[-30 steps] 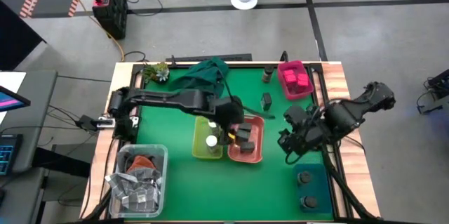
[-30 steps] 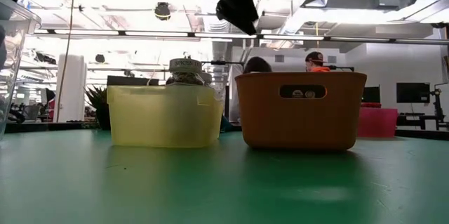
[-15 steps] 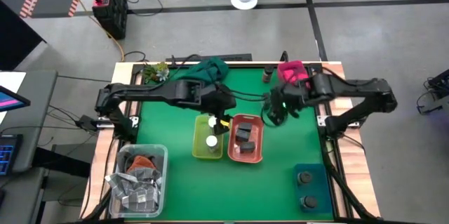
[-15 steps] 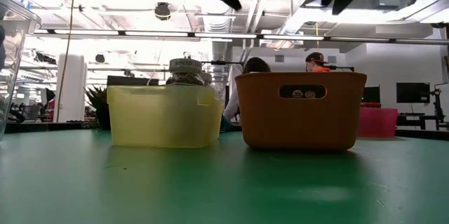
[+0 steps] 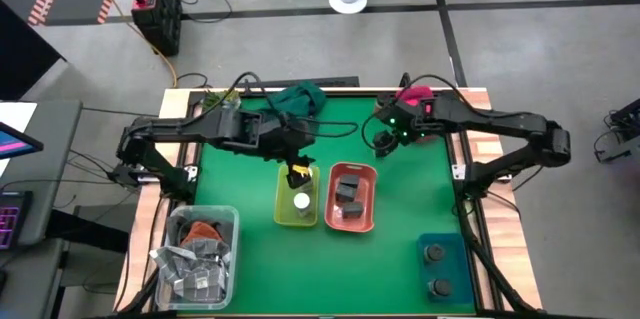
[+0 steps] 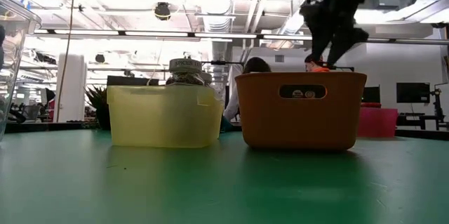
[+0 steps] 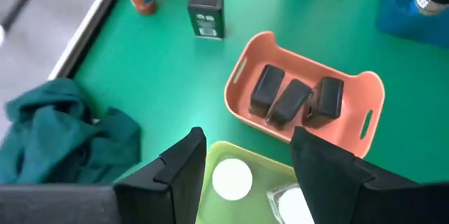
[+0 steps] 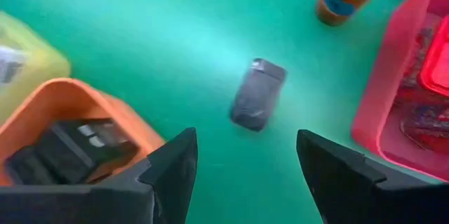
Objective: Sort spices by type
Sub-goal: Put the black seasoning can into the orange bin
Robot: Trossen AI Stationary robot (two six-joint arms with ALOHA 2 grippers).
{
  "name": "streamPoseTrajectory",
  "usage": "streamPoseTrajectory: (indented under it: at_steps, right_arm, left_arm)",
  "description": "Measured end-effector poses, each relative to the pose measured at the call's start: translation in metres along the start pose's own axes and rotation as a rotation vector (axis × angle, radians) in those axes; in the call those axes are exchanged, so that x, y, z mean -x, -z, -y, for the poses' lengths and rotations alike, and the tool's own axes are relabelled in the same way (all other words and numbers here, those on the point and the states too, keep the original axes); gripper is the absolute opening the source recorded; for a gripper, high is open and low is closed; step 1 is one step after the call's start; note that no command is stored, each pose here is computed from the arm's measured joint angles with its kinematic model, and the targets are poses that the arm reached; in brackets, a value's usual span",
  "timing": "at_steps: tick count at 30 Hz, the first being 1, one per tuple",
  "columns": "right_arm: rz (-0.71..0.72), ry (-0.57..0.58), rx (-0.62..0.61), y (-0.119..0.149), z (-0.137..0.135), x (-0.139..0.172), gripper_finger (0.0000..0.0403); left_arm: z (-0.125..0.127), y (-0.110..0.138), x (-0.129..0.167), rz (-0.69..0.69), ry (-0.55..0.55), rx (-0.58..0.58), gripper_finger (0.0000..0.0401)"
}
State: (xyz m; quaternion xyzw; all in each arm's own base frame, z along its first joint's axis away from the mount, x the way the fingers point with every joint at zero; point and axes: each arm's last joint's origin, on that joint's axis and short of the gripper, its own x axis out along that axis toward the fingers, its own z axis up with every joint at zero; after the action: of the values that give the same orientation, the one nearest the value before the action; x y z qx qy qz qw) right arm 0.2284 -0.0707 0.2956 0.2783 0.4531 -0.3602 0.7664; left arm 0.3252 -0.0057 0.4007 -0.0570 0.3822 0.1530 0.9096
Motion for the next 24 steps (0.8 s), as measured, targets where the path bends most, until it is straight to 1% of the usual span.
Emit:
streamPoseTrajectory:
  at_steps: [2, 4, 7, 9, 13, 18, 20, 21, 24]
  right_arm:
    - [-0.006, 0.020, -0.024, 0.000, 0.007, -0.008, 0.0270]
    - [-0.012, 0.031, -0.020, -0.001, 0.012, -0.013, 0.0270]
    - [0.005, -0.014, -0.015, -0.005, 0.015, -0.019, 0.0270]
    - [0.010, -0.039, -0.022, -0.007, 0.017, -0.022, 0.0270]
    - [0.008, -0.039, -0.034, -0.010, 0.016, -0.032, 0.0280]
    - [-0.080, -0.040, -0.027, -0.012, 0.010, -0.057, 0.0323]
    - [-0.124, -0.014, -0.036, -0.011, 0.009, -0.066, 0.0345]
    - [-0.139, 0.003, -0.060, -0.010, 0.009, -0.069, 0.0355]
    - [-0.118, 0.033, -0.105, -0.011, 0.008, -0.071, 0.0379]
  left_arm:
    - [0.006, 0.001, 0.007, 0.026, -0.029, -0.009, 0.0196]
    - [0.012, 0.002, 0.011, 0.061, -0.066, -0.030, 0.0196]
    - [0.023, 0.005, 0.016, 0.091, -0.102, -0.076, 0.0196]
    - [0.028, 0.004, 0.018, 0.114, -0.107, -0.086, 0.0196]
    - [0.032, 0.006, 0.020, 0.129, -0.123, -0.090, 0.0196]
    - [0.038, 0.008, 0.022, 0.135, -0.123, -0.092, 0.0196]
    - [0.040, 0.012, 0.020, 0.125, -0.137, -0.105, 0.0196]
    - [0.040, 0.015, 0.019, 0.105, -0.153, -0.112, 0.0196]
    - [0.037, 0.025, 0.022, 0.054, -0.199, -0.102, 0.0196]
